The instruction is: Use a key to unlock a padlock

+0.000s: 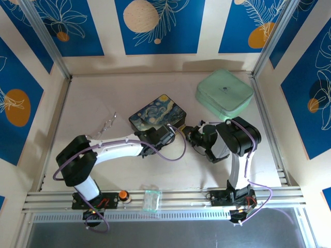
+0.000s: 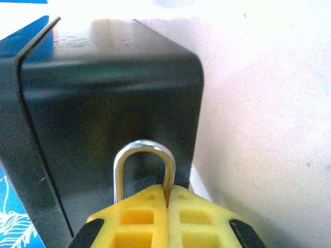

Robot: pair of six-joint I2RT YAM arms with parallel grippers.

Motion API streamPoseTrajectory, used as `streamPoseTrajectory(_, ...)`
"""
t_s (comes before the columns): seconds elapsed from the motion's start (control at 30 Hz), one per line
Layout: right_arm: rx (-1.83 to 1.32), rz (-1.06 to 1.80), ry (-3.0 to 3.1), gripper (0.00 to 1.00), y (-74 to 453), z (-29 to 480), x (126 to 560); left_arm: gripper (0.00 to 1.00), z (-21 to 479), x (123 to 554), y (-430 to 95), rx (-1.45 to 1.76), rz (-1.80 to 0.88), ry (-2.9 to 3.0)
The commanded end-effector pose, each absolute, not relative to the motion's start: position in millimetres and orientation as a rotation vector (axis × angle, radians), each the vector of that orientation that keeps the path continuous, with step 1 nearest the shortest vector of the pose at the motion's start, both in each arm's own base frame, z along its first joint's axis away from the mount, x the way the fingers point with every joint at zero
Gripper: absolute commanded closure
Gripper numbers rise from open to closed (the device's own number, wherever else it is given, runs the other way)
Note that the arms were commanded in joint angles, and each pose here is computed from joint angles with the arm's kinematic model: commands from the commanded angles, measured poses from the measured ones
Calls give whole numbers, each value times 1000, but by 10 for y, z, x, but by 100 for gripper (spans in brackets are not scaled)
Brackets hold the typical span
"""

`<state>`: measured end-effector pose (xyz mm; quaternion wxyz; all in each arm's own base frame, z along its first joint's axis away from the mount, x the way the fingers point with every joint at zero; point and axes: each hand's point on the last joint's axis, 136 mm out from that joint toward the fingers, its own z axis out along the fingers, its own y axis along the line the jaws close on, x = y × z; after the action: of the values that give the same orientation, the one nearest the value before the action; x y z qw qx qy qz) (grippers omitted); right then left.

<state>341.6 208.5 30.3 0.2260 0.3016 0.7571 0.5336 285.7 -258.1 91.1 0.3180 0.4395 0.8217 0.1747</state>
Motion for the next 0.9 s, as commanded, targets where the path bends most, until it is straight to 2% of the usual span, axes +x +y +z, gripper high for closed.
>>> streamPoseTrajectory(0.0, 909, 1289, 2318, 100, 1956, -207, 3091, 52, 586, 2784, -2254, 1225, 602, 2283)
streamPoseTrajectory(0.1, 865, 1238, 2345, 100, 1916, -157, 3033, 48, 655, 2890, -2182, 1166, 634, 2271)
streamPoseTrajectory(0.2, 816, 1196, 2369, 100, 1872, -64, 2986, 38, 718, 2946, -2170, 1126, 568, 2272)
streamPoseTrajectory(0.37, 700, 1108, 2414, 100, 1809, 128, 2906, 21, 771, 3037, -2052, 1111, 630, 2257)
streamPoseTrajectory(0.47, 621, 1023, 2439, 100, 1737, 276, 2829, 19, 815, 3059, -2042, 1090, 621, 2246)
streamPoseTrajectory(0.63, 507, 868, 2500, 100, 1571, 509, 2665, 8, 908, 3052, -2050, 1054, 584, 2234)
streamPoseTrajectory(0.87, 385, 618, 2663, 100, 1286, 628, 2354, 1, 1120, 2933, -1935, 960, 547, 2230)
